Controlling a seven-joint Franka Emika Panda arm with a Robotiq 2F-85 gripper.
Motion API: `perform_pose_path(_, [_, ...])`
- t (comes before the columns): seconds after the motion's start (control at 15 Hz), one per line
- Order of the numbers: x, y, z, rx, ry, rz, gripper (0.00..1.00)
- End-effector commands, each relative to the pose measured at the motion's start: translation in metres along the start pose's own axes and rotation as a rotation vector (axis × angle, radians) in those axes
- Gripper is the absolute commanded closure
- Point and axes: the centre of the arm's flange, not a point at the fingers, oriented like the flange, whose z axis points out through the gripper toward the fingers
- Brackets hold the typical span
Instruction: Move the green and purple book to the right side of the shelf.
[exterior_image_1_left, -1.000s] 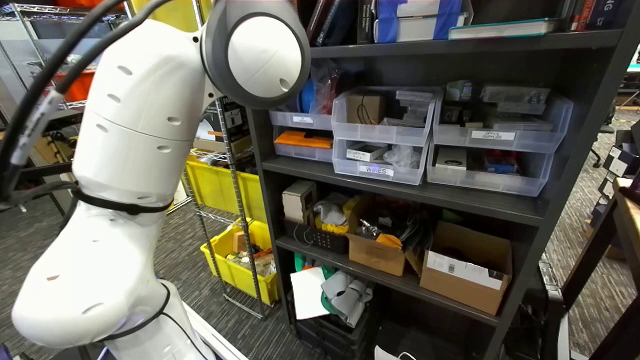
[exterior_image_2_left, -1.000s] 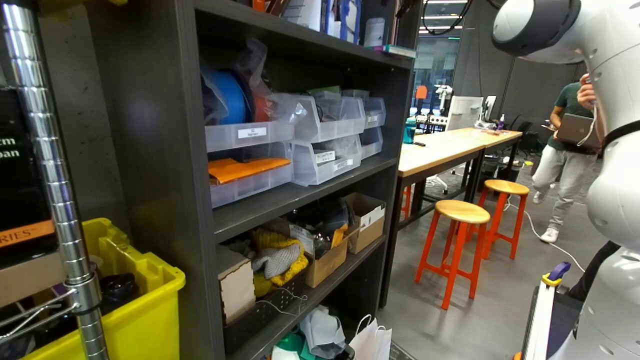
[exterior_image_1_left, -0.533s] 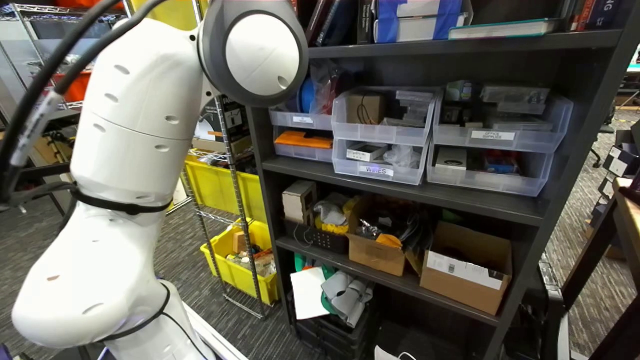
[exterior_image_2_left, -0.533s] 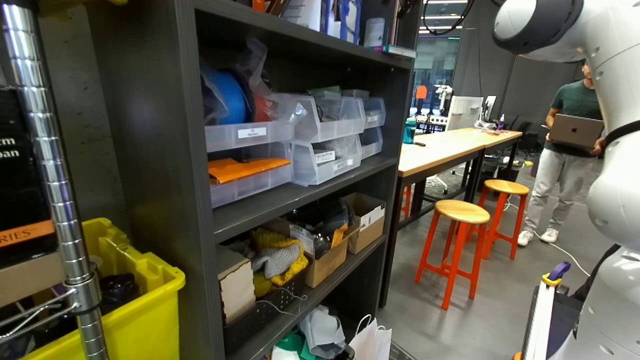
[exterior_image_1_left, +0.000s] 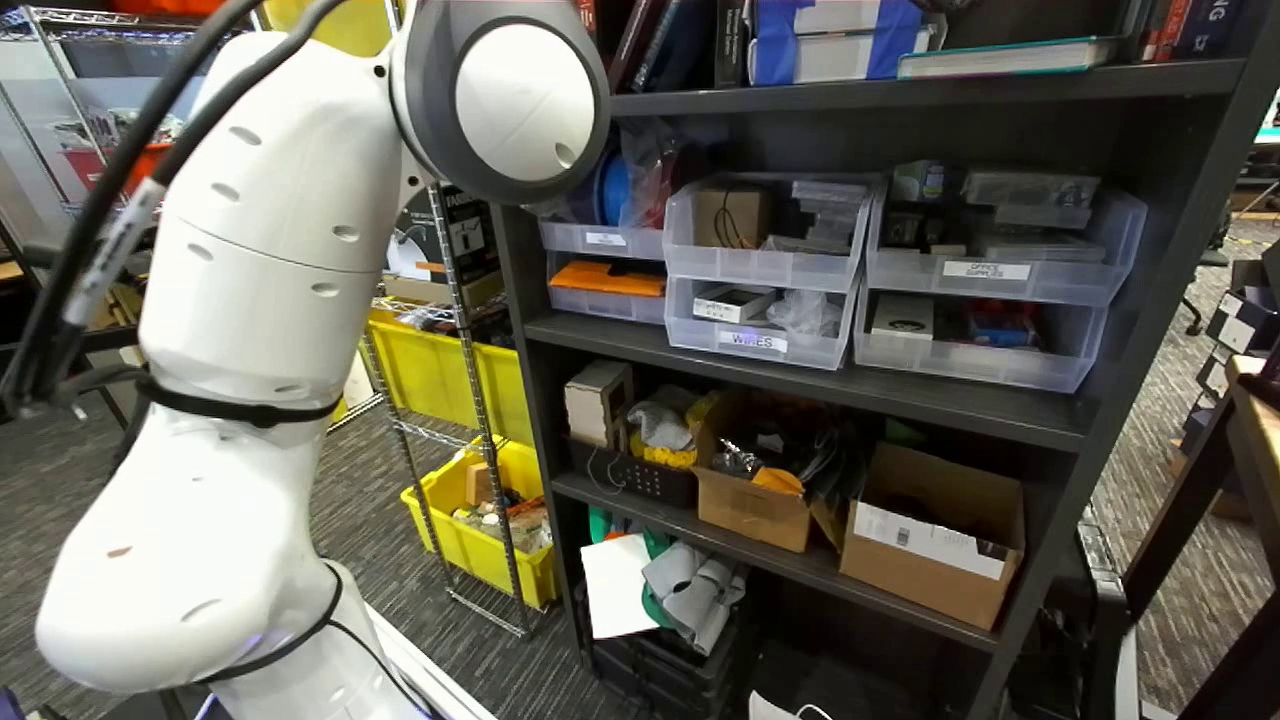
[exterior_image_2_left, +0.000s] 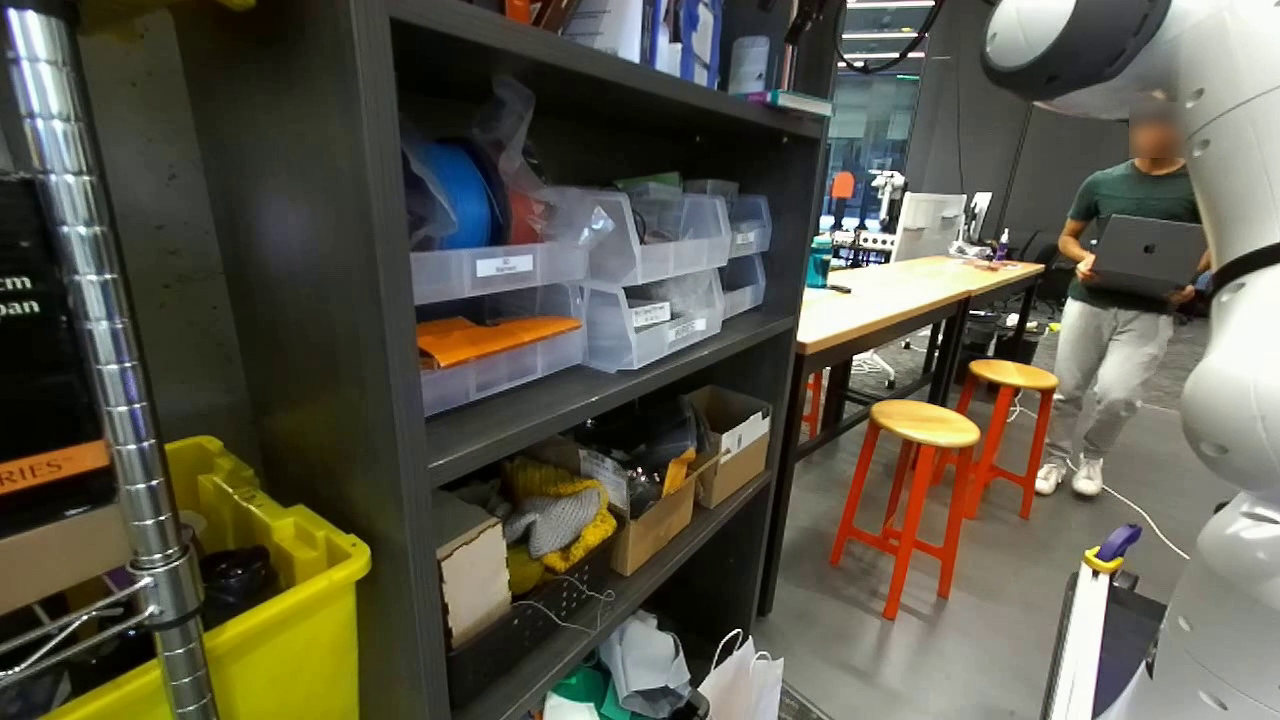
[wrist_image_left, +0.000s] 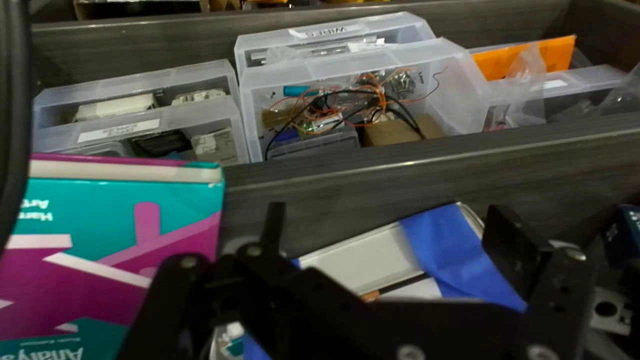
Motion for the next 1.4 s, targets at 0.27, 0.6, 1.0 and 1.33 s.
perform_pose_path(0.27, [-0.073, -0.046, 0.036, 0.018, -0.143, -0.032, 0.00])
perform_pose_path(0.6, [-0.093, -0.048, 0.031, 0.029, -0.234, -0.044, 0.00])
perform_pose_path(1.0, [-0.114, -0.061, 0.023, 0.037, -0.312, -0.095, 0.00])
perform_pose_path(1.33, [-0.127, -0.083, 0.001, 0.037, -0.309, -0.076, 0.00])
